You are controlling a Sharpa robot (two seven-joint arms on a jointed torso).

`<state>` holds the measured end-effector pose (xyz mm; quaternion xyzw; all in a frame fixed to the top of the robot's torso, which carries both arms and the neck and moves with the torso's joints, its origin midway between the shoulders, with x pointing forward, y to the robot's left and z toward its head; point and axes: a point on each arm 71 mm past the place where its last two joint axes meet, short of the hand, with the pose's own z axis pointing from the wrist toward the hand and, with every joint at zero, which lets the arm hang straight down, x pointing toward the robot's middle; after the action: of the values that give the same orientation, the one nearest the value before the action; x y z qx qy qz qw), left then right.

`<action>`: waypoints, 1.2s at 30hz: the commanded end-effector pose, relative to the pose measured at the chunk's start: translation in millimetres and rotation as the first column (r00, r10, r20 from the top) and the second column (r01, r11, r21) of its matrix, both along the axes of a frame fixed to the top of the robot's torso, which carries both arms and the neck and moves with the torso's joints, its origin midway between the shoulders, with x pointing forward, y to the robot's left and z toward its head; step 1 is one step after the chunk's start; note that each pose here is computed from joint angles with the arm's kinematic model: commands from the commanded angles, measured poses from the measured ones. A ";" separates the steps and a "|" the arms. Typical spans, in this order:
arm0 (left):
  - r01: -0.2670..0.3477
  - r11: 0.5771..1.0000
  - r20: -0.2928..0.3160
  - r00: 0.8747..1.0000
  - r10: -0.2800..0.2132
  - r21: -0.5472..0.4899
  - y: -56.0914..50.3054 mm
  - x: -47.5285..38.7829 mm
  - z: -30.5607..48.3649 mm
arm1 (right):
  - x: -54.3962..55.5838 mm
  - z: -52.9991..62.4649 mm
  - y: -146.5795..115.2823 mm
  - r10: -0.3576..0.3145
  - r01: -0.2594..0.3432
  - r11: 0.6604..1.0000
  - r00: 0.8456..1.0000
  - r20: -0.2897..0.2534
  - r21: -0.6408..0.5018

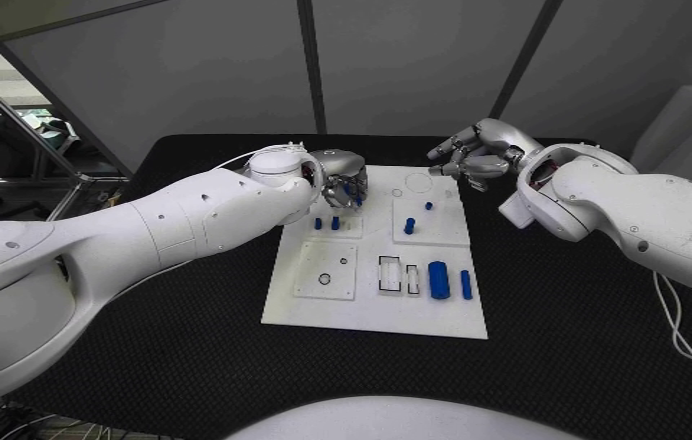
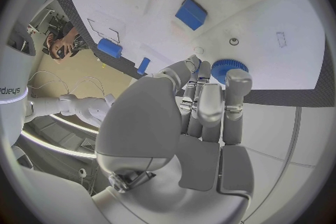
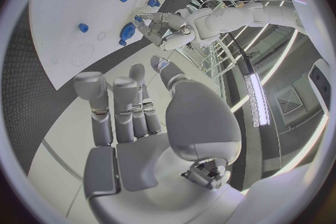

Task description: Assemble the parts on the task board

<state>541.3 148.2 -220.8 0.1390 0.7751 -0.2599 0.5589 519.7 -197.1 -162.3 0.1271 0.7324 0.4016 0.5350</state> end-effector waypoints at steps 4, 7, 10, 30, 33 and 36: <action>-0.001 0.998 0.045 0.999 0.004 -0.068 3.8 -2.1 13.4 | 0.9 1.8 -0.8 0.003 -0.003 1.000 1.000 0.014 0.003; -0.008 0.998 0.042 0.999 0.011 -0.067 9.2 -3.4 15.5 | 1.0 1.8 -1.5 0.002 -0.002 1.000 1.000 0.014 0.003; -0.023 0.998 0.033 0.999 0.025 -0.058 17.8 -4.3 16.2 | 1.1 1.7 -2.3 0.000 0.000 1.000 1.000 0.014 0.002; -0.092 0.996 -0.031 0.995 0.092 0.010 57.4 -3.3 9.9 | 1.2 1.5 -4.8 -0.004 0.004 1.000 1.000 0.013 0.000; -0.090 0.996 -0.033 0.995 0.090 0.010 56.7 -3.1 9.4 | 1.2 1.5 -4.5 -0.003 0.003 1.000 1.000 0.013 0.000; -0.087 0.996 -0.036 0.996 0.087 0.011 55.3 -3.2 8.9 | 1.2 1.5 -4.3 -0.003 0.003 1.000 1.000 0.013 0.001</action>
<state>538.1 204.6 -211.6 0.1040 0.7868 -0.2338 0.5617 520.8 -202.4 -162.7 0.1296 0.7322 0.3976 0.5376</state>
